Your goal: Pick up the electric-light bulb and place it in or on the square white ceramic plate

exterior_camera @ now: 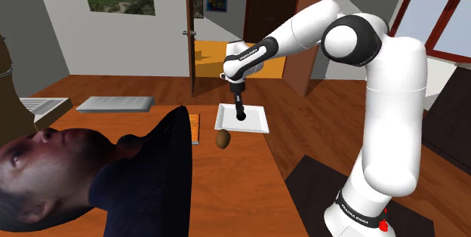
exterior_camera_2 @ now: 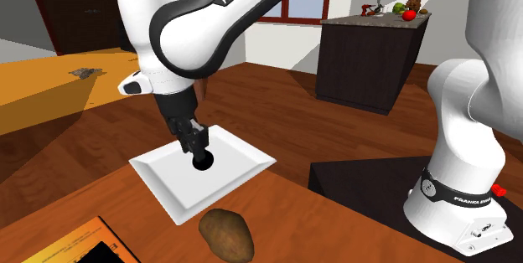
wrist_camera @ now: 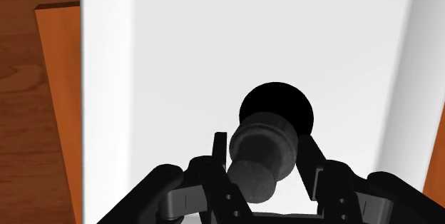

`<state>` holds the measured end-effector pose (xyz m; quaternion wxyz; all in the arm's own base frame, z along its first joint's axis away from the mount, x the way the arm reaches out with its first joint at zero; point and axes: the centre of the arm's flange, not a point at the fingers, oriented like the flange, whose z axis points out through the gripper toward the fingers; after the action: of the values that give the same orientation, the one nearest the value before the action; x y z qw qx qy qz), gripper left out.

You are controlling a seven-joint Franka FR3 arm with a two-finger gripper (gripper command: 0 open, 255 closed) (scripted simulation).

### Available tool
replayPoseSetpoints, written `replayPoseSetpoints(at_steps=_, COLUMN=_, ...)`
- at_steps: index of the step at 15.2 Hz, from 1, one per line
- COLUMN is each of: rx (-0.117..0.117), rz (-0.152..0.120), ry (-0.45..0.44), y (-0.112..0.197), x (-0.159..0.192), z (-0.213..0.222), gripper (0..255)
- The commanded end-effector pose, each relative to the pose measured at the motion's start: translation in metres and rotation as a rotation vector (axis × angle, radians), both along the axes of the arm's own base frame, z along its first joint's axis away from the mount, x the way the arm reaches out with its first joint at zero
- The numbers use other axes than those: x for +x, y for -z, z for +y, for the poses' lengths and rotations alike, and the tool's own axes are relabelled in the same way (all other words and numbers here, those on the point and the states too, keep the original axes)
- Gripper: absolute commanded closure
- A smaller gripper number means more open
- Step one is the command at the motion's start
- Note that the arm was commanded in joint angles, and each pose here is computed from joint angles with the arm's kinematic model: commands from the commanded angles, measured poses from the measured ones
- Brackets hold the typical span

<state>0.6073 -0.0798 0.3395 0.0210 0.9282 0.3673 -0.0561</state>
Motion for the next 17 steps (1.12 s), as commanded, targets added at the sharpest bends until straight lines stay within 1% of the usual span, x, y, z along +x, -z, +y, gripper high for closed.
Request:
replayPoseSetpoints(at_steps=1, rx=-0.002, rz=0.028, ry=0.005, y=0.016, x=-0.007, z=-0.003, gripper=255)
replayPoseSetpoints(at_steps=5, rx=-0.002, rz=0.028, ry=0.005, y=0.016, x=-0.007, z=-0.003, gripper=255)
replayPoseSetpoints(at_steps=6, rx=-0.001, rz=0.028, ry=0.005, y=0.02, x=-0.008, z=-0.005, gripper=0)
replayPoseSetpoints(at_steps=10, rx=-0.001, rz=0.028, ry=0.005, y=0.022, x=-0.011, z=-0.004, gripper=0)
replayPoseSetpoints(at_steps=11, rx=-0.002, rz=0.028, ry=0.005, y=0.016, x=-0.007, z=-0.003, gripper=0)
replayPoseSetpoints(at_steps=15, rx=-0.002, rz=0.028, ry=0.005, y=-0.033, x=-0.001, z=0.001, gripper=0)
replayPoseSetpoints(at_steps=17, rx=-0.002, rz=0.028, ry=0.005, y=-0.033, x=-0.001, z=0.001, gripper=0)
